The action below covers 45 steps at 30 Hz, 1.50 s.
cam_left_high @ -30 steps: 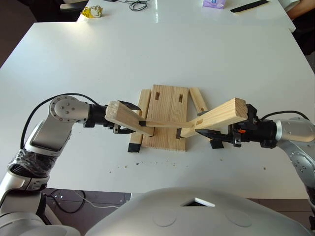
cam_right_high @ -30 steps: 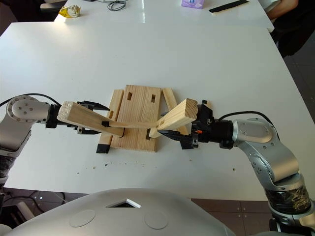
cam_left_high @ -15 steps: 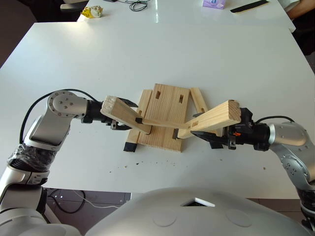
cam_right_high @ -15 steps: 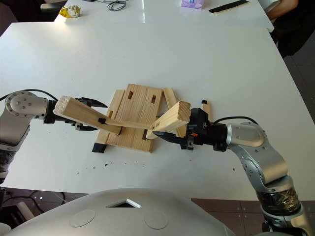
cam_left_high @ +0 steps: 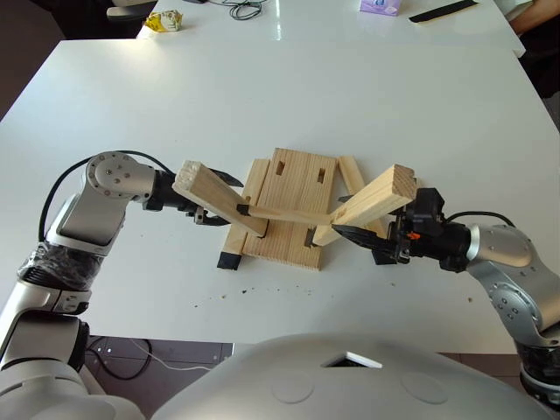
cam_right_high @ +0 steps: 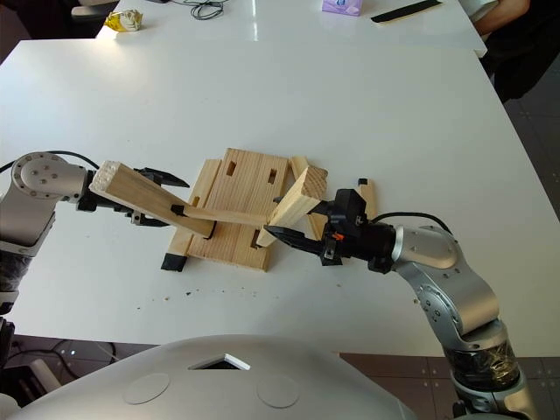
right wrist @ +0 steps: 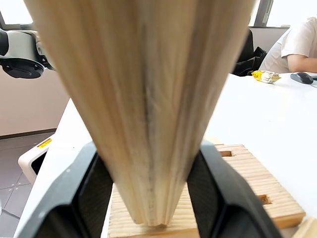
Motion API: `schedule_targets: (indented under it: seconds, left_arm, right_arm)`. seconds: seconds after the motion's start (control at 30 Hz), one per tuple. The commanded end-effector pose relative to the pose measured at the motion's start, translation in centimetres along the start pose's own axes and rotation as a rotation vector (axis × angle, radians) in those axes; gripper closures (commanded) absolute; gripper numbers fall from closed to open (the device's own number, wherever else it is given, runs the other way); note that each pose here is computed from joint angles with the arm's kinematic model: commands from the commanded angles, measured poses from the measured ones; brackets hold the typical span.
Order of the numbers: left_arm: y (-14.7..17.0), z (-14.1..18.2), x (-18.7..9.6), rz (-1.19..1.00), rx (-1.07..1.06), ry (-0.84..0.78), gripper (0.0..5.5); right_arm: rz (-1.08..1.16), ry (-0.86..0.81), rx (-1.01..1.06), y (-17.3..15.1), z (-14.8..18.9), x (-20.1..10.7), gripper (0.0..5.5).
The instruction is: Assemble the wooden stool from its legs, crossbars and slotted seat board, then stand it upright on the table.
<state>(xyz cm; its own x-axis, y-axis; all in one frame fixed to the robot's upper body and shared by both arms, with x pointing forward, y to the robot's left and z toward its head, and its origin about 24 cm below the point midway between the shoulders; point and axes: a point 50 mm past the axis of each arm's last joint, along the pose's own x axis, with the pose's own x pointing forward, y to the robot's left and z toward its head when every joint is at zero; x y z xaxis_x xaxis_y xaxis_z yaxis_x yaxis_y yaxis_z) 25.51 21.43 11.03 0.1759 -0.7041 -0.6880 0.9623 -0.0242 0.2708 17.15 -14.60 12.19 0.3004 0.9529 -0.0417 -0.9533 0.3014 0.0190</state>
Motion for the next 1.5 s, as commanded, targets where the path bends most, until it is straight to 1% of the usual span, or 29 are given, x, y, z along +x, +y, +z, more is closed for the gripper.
schedule_targets:
  seconds: [0.03, 0.17, 0.37, 0.63, 0.83, 1.17, 1.5]
  left_arm:
    - [0.5, -0.4, 0.1, 0.000, 0.023, 0.023, 1.82]
    - [1.2, -0.9, -0.4, 0.026, 0.025, 0.043, 1.82]
    - [1.9, -0.8, -0.4, 0.032, 0.045, 0.038, 1.82]
    - [2.4, -1.0, -0.5, 0.030, 0.054, 0.047, 1.82]
    - [2.8, -1.0, -0.6, 0.030, 0.059, 0.048, 1.82]
    - [3.4, -0.8, -0.5, 0.019, 0.076, 0.044, 1.82]
    - [3.5, -0.6, -0.5, 0.012, 0.082, 0.040, 1.82]
  right_arm:
    - [0.020, -0.029, -0.021, 0.4, 0.6, 0.4, 3.46]
    - [0.002, 0.001, -0.028, 0.3, -0.2, 0.2, 3.46]
    - [-0.014, 0.054, -0.067, 0.2, -1.2, -0.2, 3.46]
    - [-0.035, -0.026, -0.034, 0.0, -0.4, -0.3, 3.46]
    - [-0.034, -0.041, 0.009, 0.1, -0.8, -0.6, 3.46]
    - [-0.036, -0.081, 0.027, 0.3, -1.1, 0.2, 3.46]
    - [-0.016, 0.009, 0.026, 0.8, -2.9, -0.1, 3.46]
